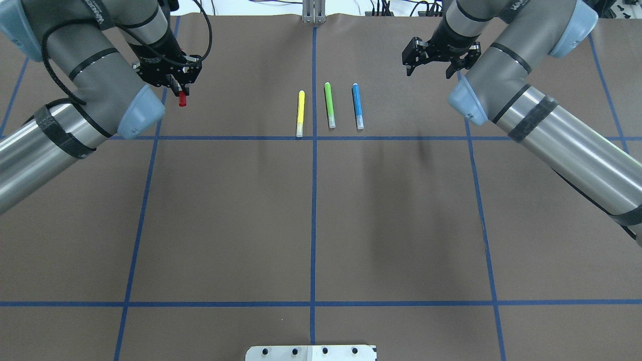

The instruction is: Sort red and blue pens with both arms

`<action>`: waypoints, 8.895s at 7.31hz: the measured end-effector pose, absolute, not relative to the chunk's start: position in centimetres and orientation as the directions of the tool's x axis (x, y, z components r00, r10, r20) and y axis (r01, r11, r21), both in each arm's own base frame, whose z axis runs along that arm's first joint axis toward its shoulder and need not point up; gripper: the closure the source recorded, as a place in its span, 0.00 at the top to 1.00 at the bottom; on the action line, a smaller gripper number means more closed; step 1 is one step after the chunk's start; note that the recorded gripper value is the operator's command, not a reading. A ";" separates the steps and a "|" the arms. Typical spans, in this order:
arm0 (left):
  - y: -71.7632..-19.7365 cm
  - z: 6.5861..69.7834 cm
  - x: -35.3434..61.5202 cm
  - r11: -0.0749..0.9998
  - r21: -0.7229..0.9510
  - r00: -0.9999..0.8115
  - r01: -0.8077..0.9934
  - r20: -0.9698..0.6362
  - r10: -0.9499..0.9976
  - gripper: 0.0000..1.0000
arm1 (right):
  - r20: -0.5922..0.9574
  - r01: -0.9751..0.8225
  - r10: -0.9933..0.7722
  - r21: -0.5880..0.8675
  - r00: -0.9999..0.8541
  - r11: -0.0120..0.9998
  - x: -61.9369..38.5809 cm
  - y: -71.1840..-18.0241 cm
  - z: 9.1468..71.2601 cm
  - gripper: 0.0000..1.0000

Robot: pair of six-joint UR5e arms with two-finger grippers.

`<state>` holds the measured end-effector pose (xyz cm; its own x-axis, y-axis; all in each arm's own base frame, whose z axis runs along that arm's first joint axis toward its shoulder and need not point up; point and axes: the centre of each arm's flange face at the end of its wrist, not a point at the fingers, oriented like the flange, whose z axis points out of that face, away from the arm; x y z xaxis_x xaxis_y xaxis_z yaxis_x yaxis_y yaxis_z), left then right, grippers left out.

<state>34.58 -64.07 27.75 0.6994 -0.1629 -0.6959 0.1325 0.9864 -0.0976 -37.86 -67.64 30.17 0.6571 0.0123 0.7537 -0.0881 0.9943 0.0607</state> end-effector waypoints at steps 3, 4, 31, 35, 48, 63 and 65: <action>-64.6 30.1 29.1 0.972 -0.152 0.685 0.177 -0.691 -0.232 0.00 | 0.730 -0.077 -0.028 0.110 0.683 0.991 -43.7 -66.9 27.6 0.97; -63.8 32.2 27.0 0.966 -0.165 0.685 0.197 -0.682 -0.256 0.00 | 0.729 -0.075 -0.035 0.118 0.684 0.990 -44.8 -66.9 27.5 0.96; -52.6 56.5 3.0 0.957 -0.235 0.722 0.170 -0.632 -0.283 0.00 | 0.685 -0.041 -0.026 0.082 0.728 0.996 -49.0 -67.5 24.4 0.00; -43.0 63.1 -4.4 0.973 -0.223 0.820 0.053 -0.546 -0.170 0.00 | 0.593 0.064 -0.120 0.114 0.796 0.991 -41.7 -68.1 25.4 0.00; -20.6 70.8 -9.2 0.418 -0.908 0.461 0.022 -0.361 -0.810 0.00 | 0.375 0.413 -0.463 0.208 0.803 0.887 -9.8 -67.1 43.2 0.00; -21.6 75.9 -8.9 0.293 -0.956 0.317 0.011 -0.275 -0.908 1.00 | 0.382 0.464 -0.474 0.126 0.793 0.877 -3.4 -63.0 48.9 0.00; -28.3 72.9 -9.9 0.423 -0.905 0.281 0.042 -0.396 -0.874 1.00 | 0.420 0.452 -0.425 0.039 0.802 0.891 -0.2 -60.4 52.7 0.00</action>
<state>-9.93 -28.26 72.90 0.2814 -0.8741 -0.3960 0.0416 0.4234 -0.9050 -0.16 -60.44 52.71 0.8021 -0.4248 0.4197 0.4517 0.8913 0.0390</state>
